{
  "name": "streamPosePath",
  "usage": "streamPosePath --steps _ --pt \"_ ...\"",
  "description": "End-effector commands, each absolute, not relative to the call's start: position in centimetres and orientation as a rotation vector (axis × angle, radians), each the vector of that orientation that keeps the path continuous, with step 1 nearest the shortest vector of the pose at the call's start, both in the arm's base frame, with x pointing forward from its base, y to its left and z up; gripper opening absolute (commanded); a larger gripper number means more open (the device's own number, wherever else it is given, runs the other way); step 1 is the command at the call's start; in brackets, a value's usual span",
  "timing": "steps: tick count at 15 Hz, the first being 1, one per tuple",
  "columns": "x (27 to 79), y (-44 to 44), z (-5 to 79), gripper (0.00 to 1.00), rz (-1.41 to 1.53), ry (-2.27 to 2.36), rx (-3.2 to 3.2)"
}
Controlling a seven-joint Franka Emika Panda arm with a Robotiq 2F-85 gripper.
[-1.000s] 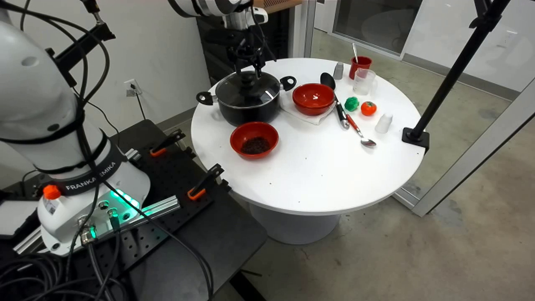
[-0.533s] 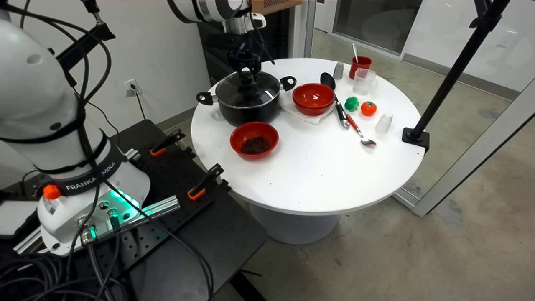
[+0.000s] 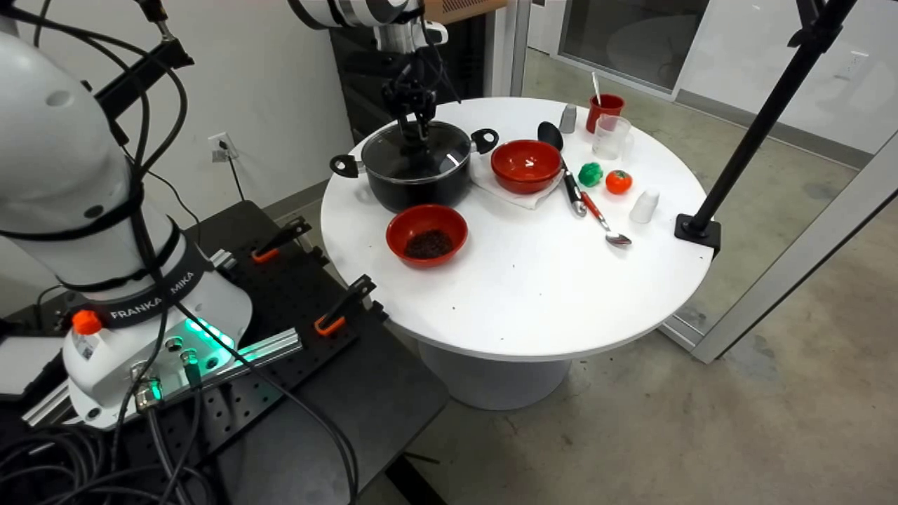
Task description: Remove the lid from the black pot.
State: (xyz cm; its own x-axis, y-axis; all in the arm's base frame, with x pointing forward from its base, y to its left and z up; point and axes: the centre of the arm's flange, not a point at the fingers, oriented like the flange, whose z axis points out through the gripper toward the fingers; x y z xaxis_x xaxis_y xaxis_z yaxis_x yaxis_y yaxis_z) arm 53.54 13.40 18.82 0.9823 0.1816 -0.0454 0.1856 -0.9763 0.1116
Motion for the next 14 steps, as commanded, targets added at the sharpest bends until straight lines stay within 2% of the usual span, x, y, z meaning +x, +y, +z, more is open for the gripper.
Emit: streamPosePath --steps 1,8,14 --pt "53.8 13.3 20.5 0.26 -0.103 0.276 3.03" --pt "56.2 11.1 25.1 0.26 0.031 0.091 3.128" --pt "59.1 4.1 30.7 0.26 0.173 -0.227 3.189"
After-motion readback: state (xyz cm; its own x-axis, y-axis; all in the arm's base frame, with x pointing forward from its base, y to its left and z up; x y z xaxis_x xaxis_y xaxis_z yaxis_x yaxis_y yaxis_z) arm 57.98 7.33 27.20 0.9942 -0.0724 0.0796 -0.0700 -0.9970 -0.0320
